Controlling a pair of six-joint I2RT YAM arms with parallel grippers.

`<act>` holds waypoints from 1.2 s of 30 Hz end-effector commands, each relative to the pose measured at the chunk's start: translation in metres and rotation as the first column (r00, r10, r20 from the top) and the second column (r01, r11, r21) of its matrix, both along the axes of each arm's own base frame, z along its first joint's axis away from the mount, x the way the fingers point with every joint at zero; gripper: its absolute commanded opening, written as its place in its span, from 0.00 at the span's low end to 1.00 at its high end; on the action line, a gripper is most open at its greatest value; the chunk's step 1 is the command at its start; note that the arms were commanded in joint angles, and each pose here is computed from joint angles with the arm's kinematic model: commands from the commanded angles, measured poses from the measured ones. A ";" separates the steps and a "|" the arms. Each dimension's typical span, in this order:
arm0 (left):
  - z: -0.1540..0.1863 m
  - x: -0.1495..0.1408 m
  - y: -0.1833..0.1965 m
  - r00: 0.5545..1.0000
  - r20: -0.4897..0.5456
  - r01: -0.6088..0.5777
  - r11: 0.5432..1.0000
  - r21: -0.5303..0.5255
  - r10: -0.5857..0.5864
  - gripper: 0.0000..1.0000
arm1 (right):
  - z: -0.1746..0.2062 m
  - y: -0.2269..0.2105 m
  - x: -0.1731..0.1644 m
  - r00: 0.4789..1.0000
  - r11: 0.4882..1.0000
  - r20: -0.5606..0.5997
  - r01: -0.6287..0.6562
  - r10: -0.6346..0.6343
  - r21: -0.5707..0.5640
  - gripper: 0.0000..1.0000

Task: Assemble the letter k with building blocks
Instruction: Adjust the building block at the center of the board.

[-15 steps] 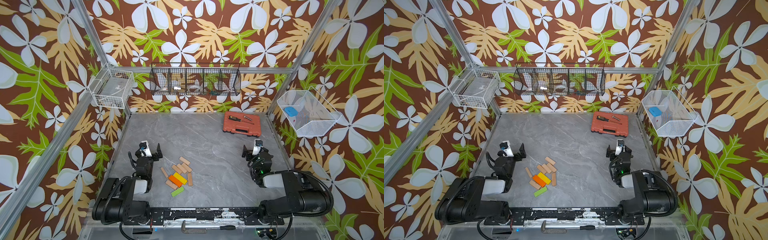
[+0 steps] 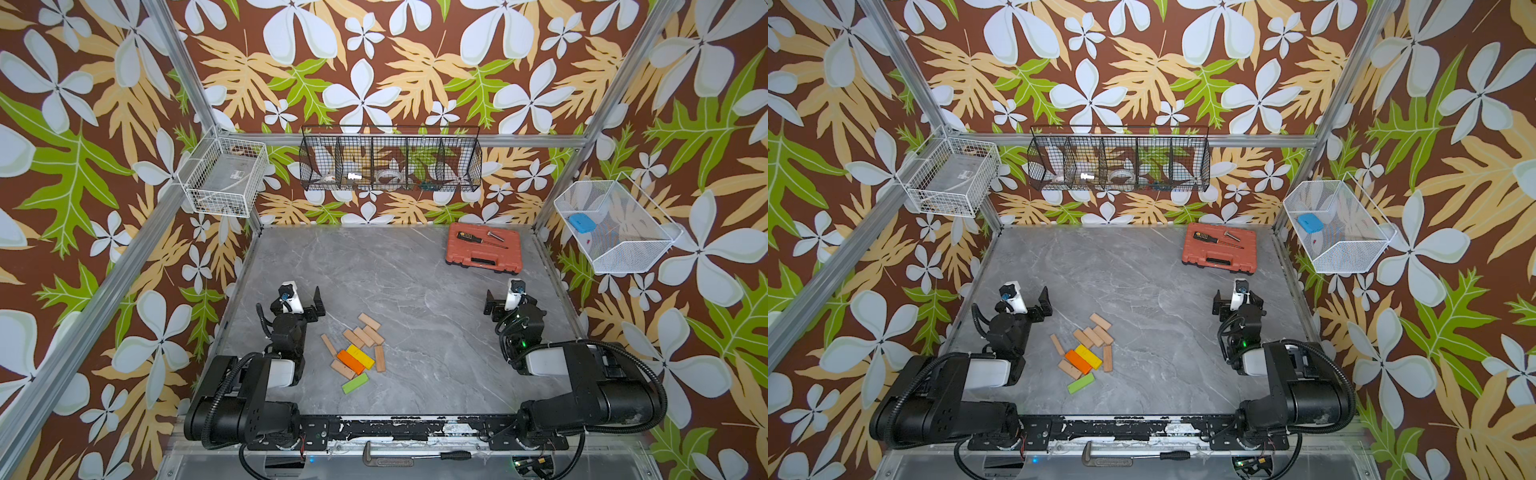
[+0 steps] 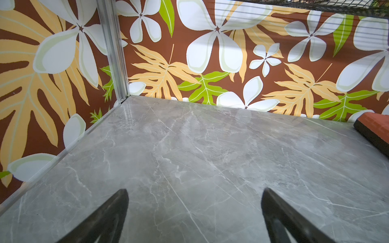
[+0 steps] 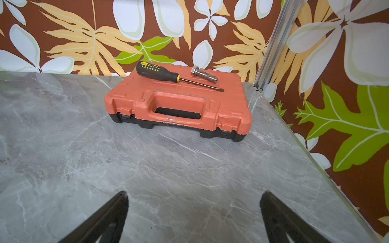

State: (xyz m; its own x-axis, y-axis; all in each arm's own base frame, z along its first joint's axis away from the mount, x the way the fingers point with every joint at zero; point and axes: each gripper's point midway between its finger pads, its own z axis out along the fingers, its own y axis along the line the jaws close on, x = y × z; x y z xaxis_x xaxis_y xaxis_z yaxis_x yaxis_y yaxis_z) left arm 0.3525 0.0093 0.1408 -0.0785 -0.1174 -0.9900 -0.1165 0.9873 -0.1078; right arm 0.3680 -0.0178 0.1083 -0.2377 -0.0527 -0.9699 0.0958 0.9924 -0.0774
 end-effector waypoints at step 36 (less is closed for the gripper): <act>0.022 -0.024 -0.090 0.874 -0.442 -0.151 0.751 -0.642 -0.203 0.78 | 0.066 0.252 -0.035 0.718 0.824 -0.418 -0.412 0.556 0.389 0.90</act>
State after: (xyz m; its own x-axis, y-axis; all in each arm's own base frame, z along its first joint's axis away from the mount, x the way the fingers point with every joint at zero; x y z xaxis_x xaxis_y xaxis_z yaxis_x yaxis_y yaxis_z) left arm 0.3407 -0.0733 0.1792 -0.4331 -0.6924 -0.5771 -0.2596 0.7090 -0.6558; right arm 0.3425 0.2102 0.1824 -0.6860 0.0275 -0.7271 -0.3200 0.8860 0.3355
